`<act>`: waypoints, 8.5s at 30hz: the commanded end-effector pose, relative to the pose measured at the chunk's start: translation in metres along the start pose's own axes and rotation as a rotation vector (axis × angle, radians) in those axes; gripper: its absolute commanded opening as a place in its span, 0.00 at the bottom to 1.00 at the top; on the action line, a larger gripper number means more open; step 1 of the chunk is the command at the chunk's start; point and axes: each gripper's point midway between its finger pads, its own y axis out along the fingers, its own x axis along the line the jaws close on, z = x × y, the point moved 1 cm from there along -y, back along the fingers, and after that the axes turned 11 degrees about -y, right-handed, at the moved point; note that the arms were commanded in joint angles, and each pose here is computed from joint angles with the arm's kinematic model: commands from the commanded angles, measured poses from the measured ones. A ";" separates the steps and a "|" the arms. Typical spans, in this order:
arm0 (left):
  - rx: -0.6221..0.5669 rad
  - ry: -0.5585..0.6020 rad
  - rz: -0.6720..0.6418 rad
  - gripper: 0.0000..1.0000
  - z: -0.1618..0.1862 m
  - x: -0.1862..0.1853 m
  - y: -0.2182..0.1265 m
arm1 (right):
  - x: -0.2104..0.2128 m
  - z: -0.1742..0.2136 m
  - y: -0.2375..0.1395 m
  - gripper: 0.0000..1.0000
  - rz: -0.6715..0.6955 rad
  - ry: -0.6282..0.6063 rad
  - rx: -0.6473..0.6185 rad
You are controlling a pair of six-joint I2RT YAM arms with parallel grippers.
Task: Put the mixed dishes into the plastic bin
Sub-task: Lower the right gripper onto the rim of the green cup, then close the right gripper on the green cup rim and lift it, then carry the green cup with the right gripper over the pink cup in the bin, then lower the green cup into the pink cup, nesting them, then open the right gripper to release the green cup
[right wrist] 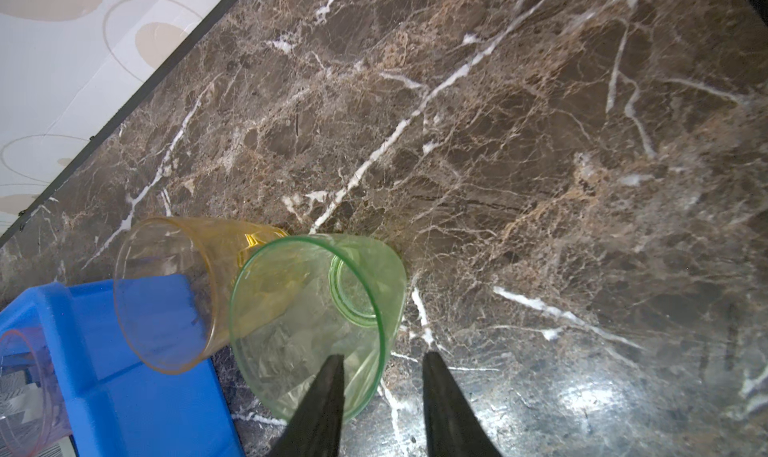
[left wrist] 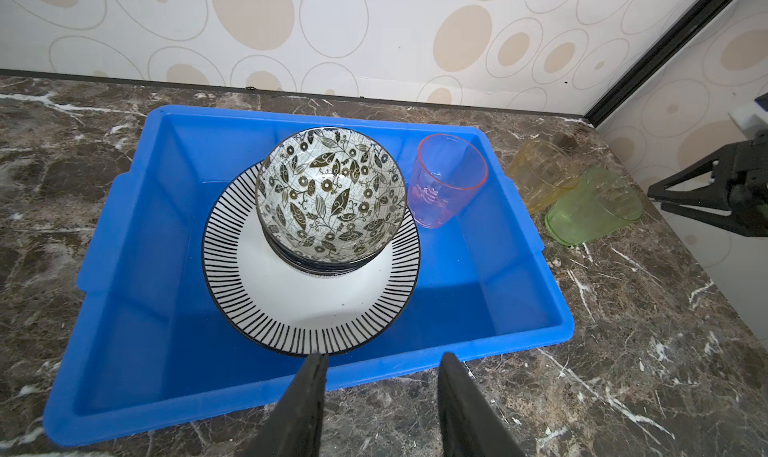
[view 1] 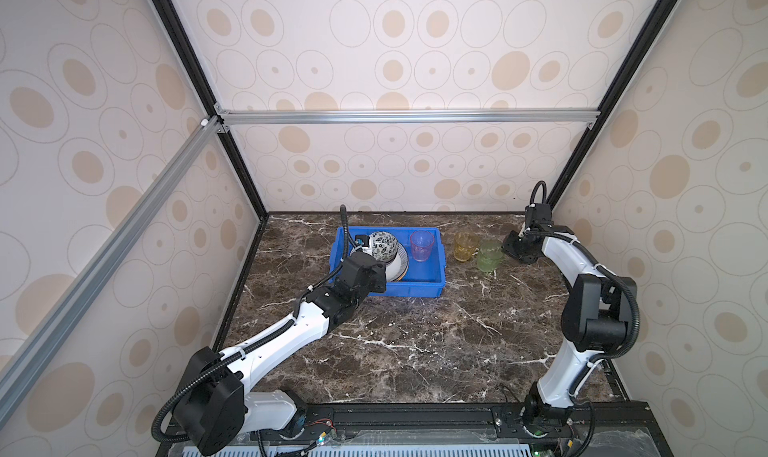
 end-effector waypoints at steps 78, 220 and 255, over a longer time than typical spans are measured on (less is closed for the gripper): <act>-0.019 -0.117 0.136 0.45 0.003 0.001 -0.076 | 0.118 0.036 -0.139 0.00 -0.169 -0.323 -0.136; -0.045 -0.096 0.008 0.45 0.026 0.034 -0.078 | 0.244 0.020 0.025 0.02 -0.084 -0.636 0.055; -0.056 -0.108 0.004 0.45 0.026 0.040 -0.087 | 0.253 0.012 0.008 0.28 -0.099 -0.624 0.012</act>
